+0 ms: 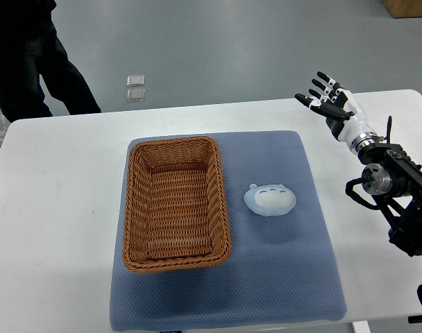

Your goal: Place blue toy in brown basket

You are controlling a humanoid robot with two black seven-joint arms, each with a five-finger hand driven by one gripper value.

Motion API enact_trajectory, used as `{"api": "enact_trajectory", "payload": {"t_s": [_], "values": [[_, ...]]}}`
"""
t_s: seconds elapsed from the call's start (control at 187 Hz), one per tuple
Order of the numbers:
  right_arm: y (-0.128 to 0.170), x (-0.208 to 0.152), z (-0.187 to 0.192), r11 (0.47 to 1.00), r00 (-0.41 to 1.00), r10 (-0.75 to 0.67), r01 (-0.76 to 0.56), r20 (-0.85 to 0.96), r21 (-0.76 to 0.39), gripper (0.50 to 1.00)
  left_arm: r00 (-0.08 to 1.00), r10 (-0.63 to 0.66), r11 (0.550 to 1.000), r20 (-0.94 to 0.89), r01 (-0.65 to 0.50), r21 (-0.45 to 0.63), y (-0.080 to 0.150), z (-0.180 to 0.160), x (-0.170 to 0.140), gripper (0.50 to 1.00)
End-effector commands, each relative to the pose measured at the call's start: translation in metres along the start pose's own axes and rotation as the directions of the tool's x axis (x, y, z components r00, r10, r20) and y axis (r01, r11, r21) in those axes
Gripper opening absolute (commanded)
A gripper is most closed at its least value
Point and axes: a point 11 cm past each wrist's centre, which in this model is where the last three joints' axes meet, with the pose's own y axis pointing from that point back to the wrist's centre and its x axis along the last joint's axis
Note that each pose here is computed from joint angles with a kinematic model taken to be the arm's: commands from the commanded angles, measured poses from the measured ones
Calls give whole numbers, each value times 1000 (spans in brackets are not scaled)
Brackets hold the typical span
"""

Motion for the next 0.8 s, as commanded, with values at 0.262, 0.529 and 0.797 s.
{"api": "enact_trajectory", "payload": {"t_s": [0.262,0.529,0.797], "values": [[0,-1,-5,999,1000,-7,8,-12,35,926,1000,1,1000,0,-1,-2,0,1,0,1000],[0,-2,-5,999,1000,-17,17,-24,29,926,1000,0,1000,1,0,-5,0,3,0,1000],[5,-9,-4,987,966,-162,160,-200,-26,926,1000,0,1000,1,0,-5,0,3,0,1000]]}}
